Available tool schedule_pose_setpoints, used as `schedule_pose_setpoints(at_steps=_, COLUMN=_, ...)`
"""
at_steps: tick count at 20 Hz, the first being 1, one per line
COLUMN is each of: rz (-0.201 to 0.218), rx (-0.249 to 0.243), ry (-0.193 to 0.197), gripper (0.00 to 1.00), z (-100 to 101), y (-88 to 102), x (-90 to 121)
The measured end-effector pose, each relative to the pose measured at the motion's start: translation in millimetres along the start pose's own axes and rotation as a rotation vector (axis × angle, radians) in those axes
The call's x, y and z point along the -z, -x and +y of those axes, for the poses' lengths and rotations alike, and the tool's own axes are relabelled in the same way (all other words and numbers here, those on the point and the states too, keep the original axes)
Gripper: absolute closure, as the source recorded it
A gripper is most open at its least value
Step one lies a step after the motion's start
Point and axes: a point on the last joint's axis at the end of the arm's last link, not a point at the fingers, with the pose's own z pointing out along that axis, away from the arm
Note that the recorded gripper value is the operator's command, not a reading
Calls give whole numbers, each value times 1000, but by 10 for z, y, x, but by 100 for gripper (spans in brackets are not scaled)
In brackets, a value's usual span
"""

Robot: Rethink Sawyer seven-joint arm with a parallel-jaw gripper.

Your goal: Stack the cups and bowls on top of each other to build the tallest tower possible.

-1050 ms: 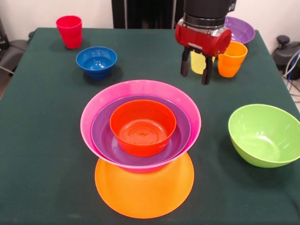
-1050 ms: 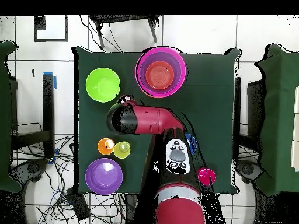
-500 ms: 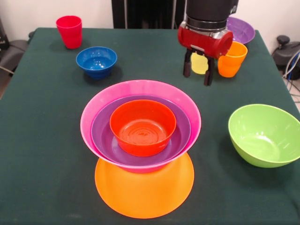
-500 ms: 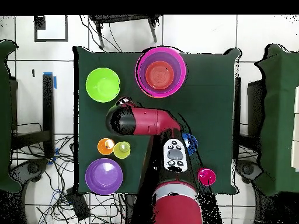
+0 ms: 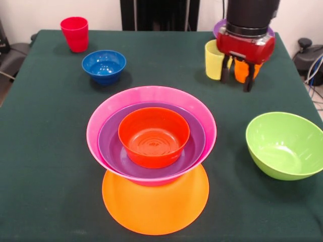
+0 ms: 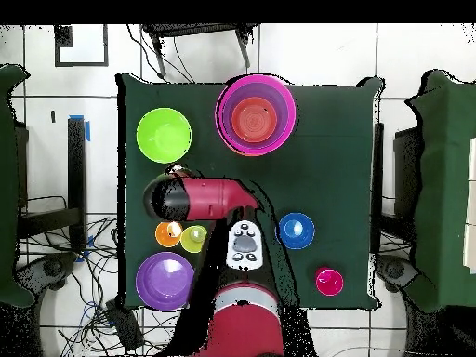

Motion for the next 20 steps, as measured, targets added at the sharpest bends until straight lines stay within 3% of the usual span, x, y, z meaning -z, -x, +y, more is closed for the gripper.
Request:
schedule_pose_setpoints(at_steps=6, rz=9, rx=20, ry=6, gripper=0, z=181, y=-266, x=9)
schedule_pose_setpoints(at_steps=11, rz=11, rx=14, ry=-4, gripper=0, z=233, y=-454, x=-103)
schedule_pose_setpoints(at_steps=20, rz=-18, rx=-1, ry=-42, gripper=0, z=276, y=-501, x=-365)
